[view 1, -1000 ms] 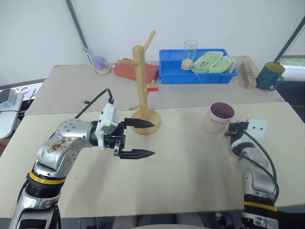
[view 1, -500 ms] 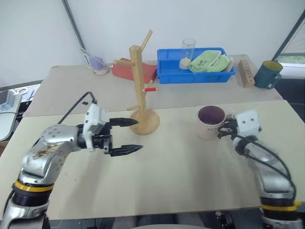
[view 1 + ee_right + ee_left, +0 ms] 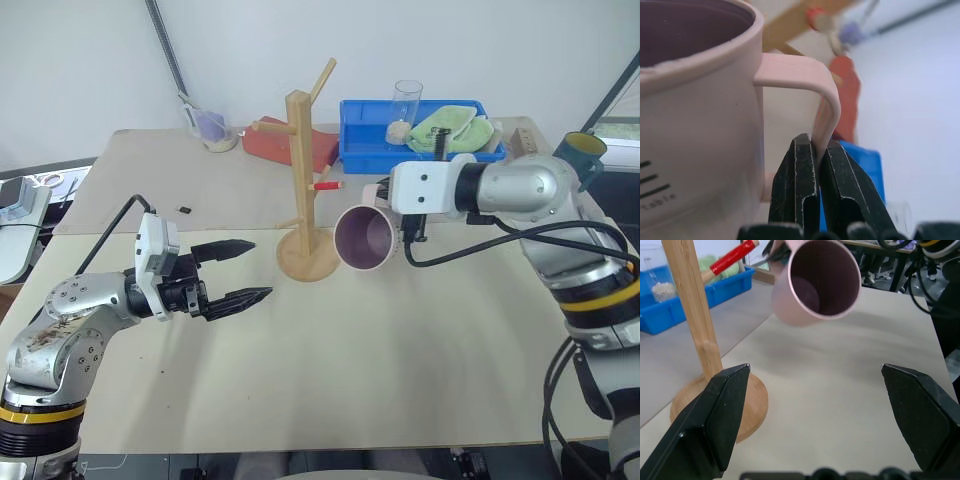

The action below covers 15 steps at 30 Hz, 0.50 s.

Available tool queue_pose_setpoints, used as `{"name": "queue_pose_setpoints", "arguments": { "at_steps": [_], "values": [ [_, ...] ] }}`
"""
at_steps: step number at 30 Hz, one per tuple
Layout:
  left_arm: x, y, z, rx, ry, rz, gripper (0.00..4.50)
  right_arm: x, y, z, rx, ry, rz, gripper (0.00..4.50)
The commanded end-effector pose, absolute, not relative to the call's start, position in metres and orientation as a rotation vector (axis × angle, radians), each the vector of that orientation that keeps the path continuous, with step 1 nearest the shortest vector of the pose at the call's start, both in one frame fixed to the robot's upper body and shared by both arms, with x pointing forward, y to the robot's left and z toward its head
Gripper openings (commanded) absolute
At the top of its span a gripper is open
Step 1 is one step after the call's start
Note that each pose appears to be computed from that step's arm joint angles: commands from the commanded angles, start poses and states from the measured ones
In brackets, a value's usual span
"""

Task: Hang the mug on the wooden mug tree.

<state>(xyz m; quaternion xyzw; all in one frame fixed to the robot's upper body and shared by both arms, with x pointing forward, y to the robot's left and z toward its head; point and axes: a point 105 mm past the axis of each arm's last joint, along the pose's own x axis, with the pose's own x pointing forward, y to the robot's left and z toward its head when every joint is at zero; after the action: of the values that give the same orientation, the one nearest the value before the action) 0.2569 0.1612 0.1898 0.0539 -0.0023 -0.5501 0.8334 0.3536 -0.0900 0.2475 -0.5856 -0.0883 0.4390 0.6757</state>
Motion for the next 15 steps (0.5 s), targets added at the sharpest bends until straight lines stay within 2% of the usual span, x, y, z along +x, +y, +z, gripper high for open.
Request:
{"name": "queue_pose_setpoints", "arguments": {
  "at_steps": [1, 15],
  "values": [
    [0.254, 0.155, 0.21, 0.126, -0.078, -1.17, 4.5, 0.354, -0.081, 0.268, -1.361, -0.281, 0.997, 0.04],
    [0.257, 0.151, 0.22, 0.117, -0.119, -1.16, 4.5, 0.368, -0.05, 0.286, -1.372, -0.356, 1.016, 0.04]
  ]
}}
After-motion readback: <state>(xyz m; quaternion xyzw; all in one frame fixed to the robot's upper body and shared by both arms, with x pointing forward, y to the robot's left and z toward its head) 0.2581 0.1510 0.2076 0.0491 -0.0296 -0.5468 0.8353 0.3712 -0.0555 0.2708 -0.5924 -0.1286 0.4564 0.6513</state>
